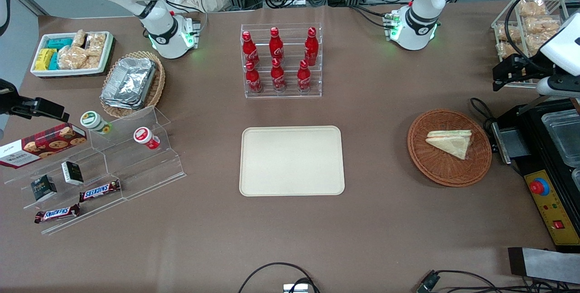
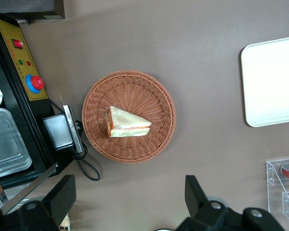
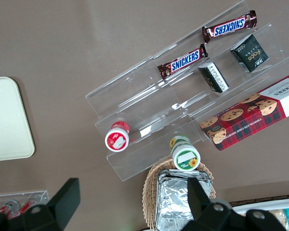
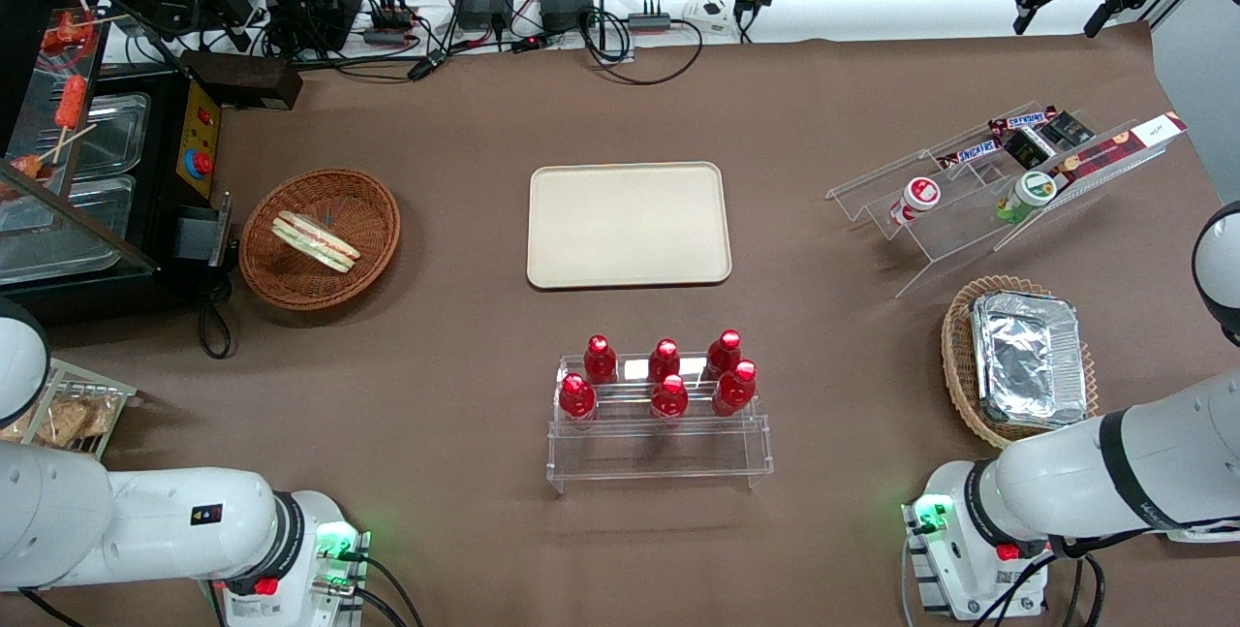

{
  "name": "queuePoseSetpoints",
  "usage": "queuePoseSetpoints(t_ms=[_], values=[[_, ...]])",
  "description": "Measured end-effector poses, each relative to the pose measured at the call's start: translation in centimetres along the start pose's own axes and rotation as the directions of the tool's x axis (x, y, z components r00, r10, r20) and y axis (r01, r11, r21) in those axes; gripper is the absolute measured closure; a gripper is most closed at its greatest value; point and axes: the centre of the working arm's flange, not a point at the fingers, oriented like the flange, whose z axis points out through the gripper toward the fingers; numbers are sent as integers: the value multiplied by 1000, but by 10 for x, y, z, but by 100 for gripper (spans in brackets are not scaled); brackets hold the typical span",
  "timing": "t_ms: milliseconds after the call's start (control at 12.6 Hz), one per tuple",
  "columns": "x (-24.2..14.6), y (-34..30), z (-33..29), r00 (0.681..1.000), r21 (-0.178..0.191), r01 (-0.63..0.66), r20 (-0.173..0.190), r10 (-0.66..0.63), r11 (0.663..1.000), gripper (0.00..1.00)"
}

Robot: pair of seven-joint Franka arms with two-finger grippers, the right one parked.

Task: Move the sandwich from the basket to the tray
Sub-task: 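Move the left gripper over the wrapped sandwich in the wicker basket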

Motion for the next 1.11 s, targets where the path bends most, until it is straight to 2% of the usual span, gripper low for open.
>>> queuePoseSetpoints(t_ms=[238,397,556,714,873,1111], values=[[3,-12,8,1000,-3,25,16,-25,1000,0],[10,-26,27,991,-6,123,52,-122,992,0],[20,-32,54,965,2,242,100,-241,970,0],[29,-32,82,924,17,364,119,-363,931,0],[34,-30,119,879,20,465,108,-464,885,0],[29,-46,169,788,-37,612,107,-606,790,0]])
